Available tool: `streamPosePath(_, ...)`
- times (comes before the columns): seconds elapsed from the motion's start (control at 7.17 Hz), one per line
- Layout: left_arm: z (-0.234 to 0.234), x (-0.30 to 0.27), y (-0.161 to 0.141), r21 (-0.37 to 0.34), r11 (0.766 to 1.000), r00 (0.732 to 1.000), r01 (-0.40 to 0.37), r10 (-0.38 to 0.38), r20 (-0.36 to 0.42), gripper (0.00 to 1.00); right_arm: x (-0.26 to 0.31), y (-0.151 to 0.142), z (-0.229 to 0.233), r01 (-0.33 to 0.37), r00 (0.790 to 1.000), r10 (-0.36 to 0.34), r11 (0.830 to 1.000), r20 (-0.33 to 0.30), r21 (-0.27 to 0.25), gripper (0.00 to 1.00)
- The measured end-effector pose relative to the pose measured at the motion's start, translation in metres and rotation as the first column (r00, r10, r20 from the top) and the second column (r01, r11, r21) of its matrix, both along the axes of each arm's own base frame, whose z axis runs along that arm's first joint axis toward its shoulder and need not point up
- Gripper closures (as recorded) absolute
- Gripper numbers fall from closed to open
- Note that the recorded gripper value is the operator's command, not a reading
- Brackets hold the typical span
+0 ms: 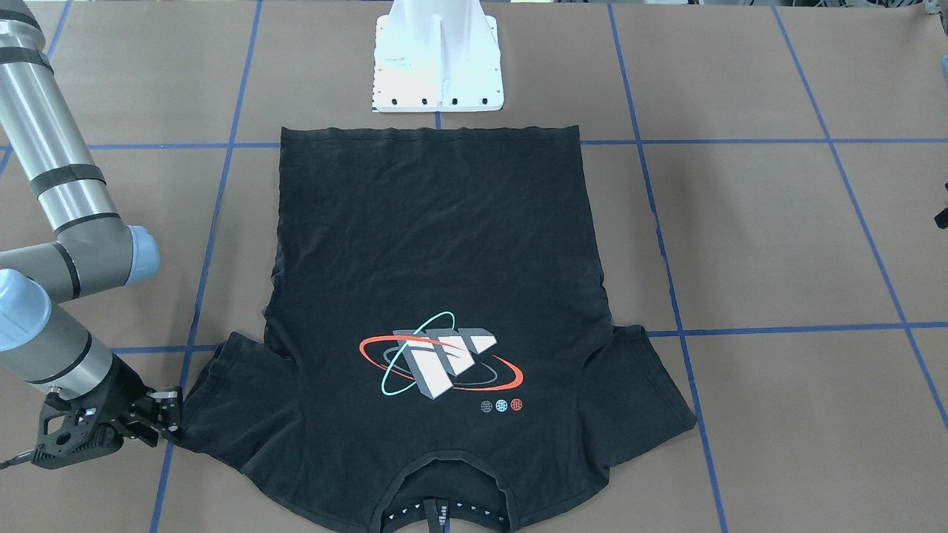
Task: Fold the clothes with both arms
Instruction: 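Move the right gripper toward the shirt's shoulder farthest from the robot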
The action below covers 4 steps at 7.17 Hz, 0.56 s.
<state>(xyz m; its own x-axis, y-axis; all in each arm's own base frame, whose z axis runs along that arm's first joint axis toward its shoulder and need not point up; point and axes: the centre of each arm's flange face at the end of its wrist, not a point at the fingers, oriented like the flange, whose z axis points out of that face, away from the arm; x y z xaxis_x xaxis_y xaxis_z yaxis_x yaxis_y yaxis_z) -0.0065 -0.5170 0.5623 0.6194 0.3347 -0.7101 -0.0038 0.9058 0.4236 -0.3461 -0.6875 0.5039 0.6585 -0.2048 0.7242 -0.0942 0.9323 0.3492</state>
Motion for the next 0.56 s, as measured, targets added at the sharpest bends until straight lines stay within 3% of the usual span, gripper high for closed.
streamPosePath(0.28, 0.000, 0.000, 0.000, 0.000, 1.000, 1.000, 0.000, 0.000, 0.000, 0.01, -0.001, 0.001, -0.008, 0.002, 1.000, -0.002, 1.000, 0.011, 0.012, 1.00)
streamPosePath(0.56, 0.000, 0.000, 0.000, 0.000, 1.000, 1.000, 0.001, -0.001, 0.000, 0.01, 0.001, 0.006, -0.040, -0.008, 0.997, 0.007, 1.000, 0.075, 0.015, 1.00)
